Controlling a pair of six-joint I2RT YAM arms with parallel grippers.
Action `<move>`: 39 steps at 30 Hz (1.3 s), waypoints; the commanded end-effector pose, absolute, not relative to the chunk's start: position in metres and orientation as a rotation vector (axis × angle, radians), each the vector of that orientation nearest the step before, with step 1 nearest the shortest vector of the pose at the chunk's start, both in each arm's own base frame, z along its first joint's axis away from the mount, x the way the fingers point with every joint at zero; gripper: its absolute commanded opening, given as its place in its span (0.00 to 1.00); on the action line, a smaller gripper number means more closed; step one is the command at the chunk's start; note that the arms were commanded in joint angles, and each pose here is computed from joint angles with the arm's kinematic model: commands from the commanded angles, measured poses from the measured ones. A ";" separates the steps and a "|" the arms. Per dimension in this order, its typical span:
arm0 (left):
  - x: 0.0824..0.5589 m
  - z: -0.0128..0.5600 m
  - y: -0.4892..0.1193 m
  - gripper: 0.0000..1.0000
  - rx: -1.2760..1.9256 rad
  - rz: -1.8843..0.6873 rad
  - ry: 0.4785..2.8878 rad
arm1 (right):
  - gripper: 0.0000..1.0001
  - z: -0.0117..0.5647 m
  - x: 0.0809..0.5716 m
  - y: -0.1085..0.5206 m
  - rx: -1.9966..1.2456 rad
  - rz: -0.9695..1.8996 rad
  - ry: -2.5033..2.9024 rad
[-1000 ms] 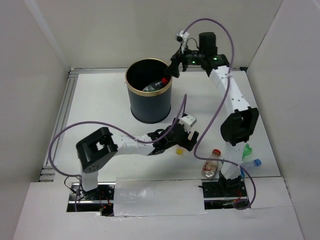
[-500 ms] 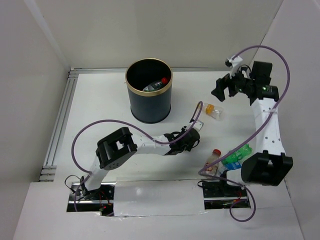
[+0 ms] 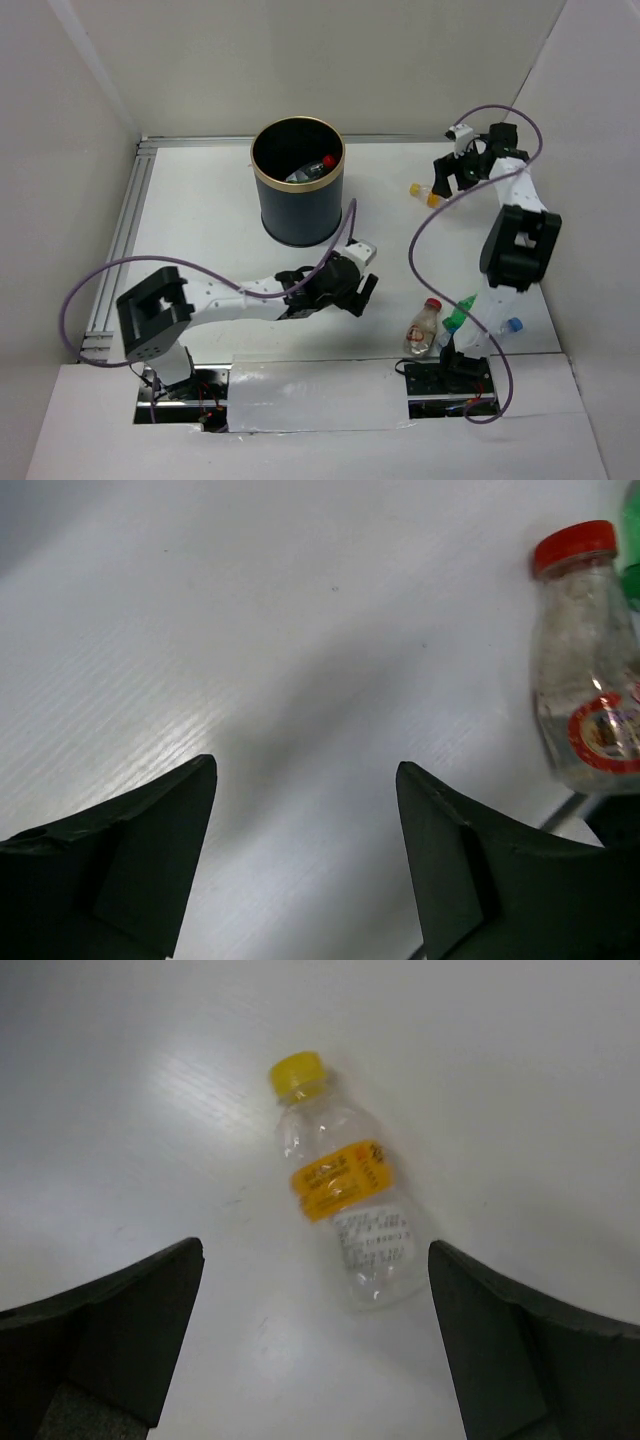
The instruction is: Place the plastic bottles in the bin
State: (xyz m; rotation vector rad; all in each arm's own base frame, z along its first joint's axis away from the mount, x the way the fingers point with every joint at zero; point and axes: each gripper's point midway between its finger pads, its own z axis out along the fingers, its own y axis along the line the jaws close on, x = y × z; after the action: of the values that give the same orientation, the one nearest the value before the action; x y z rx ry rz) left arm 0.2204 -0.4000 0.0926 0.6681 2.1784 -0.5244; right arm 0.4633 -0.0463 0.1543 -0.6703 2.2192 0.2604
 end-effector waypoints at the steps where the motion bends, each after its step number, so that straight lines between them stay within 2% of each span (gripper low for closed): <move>1: 0.197 0.111 -0.387 0.85 0.633 -0.624 2.186 | 1.00 0.147 0.516 -0.057 -0.648 0.216 2.233; 2: 0.190 0.115 -0.385 0.85 0.631 -0.644 2.181 | 1.00 0.118 0.521 -0.059 -0.654 0.252 2.288; 7: 0.172 0.142 -0.370 0.87 0.582 -0.699 2.139 | 1.00 0.092 0.557 -0.062 -0.813 0.088 2.274; 10: 0.164 0.134 -0.360 0.87 0.570 -0.663 2.169 | 1.00 0.053 0.551 -0.066 -0.910 0.018 2.362; 12: 0.162 0.139 -0.355 0.87 0.557 -0.655 2.167 | 0.94 0.039 0.544 -0.064 -0.954 -0.004 2.385; 13: 0.162 0.143 -0.357 0.87 0.553 -0.663 2.160 | 0.89 0.031 0.536 -0.063 -0.997 0.002 2.393; 14: 0.157 0.147 -0.357 0.87 0.565 -0.672 2.156 | 0.74 0.031 0.532 -0.063 -1.018 0.000 2.390; 17: 0.158 0.157 -0.357 0.87 0.524 -0.702 2.138 | 0.41 0.038 0.513 -0.058 -1.103 0.029 2.377; 18: 0.157 0.152 -0.355 0.87 0.520 -0.697 2.151 | 0.25 0.054 0.506 -0.061 -1.099 0.045 2.369; 21: 0.154 0.144 -0.358 0.87 0.537 -0.718 2.158 | 0.16 0.113 0.490 -0.030 -1.146 0.220 2.254; 22: 0.151 0.136 -0.359 0.87 0.556 -0.725 2.173 | 0.16 0.138 0.487 -0.019 -1.160 0.272 2.192; 23: 0.150 0.143 -0.366 0.87 0.561 -0.766 2.146 | 0.16 0.187 0.492 0.005 -1.167 0.356 2.027; 26: 0.143 0.132 -0.381 0.87 0.627 -0.807 2.139 | 0.16 0.296 0.465 0.068 -1.212 0.518 1.681; 27: 0.144 0.135 -0.388 0.87 0.632 -0.835 2.111 | 0.16 0.343 0.458 0.093 -1.247 0.486 1.506; 30: 0.140 0.125 -0.398 0.87 0.675 -0.855 2.124 | 0.16 0.420 0.430 0.157 -1.226 0.570 1.202; 36: 0.139 0.134 -0.413 0.87 0.685 -0.927 2.076 | 0.21 0.453 0.402 0.269 -1.280 0.796 1.068; 39: 0.139 0.137 -0.418 0.87 0.692 -0.947 2.054 | 0.25 0.427 0.414 0.306 -1.249 0.930 1.153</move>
State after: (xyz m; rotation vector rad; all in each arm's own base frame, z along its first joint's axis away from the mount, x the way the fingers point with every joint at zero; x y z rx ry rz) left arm 0.1385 -0.3963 0.1115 0.6822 2.1655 -0.8436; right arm 0.3705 0.2788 0.4967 -1.3219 0.9092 0.7158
